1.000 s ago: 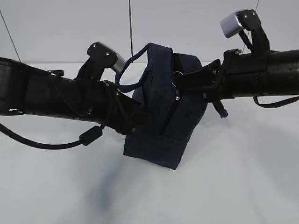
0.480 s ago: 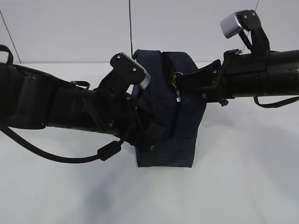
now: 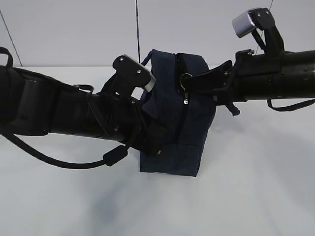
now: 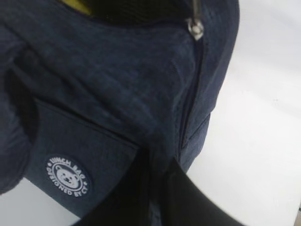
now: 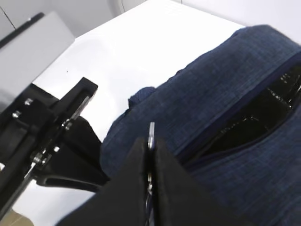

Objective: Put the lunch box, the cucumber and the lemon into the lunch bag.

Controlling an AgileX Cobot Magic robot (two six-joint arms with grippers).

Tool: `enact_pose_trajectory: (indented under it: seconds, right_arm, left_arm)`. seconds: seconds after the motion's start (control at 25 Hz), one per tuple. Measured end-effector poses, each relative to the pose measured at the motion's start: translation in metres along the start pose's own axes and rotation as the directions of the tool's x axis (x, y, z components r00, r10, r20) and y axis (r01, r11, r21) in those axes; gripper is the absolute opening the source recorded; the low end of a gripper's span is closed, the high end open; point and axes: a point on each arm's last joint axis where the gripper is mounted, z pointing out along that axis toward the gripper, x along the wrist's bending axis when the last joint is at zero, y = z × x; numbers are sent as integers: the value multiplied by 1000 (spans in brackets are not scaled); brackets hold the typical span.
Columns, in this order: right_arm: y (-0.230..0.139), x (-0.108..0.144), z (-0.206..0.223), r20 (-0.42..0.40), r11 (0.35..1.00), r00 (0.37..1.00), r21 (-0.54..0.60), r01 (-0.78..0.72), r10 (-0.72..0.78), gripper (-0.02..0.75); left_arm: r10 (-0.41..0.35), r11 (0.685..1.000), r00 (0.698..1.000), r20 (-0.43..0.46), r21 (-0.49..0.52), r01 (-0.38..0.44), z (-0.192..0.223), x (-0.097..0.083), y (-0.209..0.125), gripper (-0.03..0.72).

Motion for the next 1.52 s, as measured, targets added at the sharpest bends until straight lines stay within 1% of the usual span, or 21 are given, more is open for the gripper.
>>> enact_pose_trajectory:
  seconds: [0.2, 0.52, 0.72, 0.88, 1.0, 1.16, 1.28, 1.52]
  right_arm:
    - [10, -3, 0, 19, 1000, 1000, -18, 21, -21, 7]
    - [25, -13, -1, 108, 997, 992, -29, 65, -62, 7]
    - [29, -20, 6, 116, 997, 991, -31, 73, -69, 7]
    - [32, -30, 14, 130, 997, 989, -31, 76, -71, 7]
    - [35, -36, 21, 132, 996, 989, -34, 79, -74, 7]
    - [37, -44, 29, 139, 996, 988, -34, 78, -73, 7]
    - [38, -51, 33, 158, 997, 985, -31, 77, -71, 7]
    - [43, -63, 42, 185, 996, 979, -33, 88, -80, 7]
  left_arm:
    - [-22, 1000, 1000, 0, 0, 22, 0, 0, 0, 3]
    - [-33, 999, 999, 14, -5, 33, 0, -1, 0, 2]
    - [-51, 999, 998, 30, -10, 52, 0, -3, 1, 1]
    - [-98, 995, 994, 38, -5, 99, 0, -3, 1, 1]
    - [-113, 994, 992, 47, 11, 113, 0, -4, -1, 1]
    - [-111, 993, 991, 70, 42, 108, 0, -6, -3, 1]
    - [-106, 993, 990, 91, 62, 100, -1, -9, -5, 1]
    - [-69, 996, 989, 127, 67, 60, -14, -13, 0, 0]
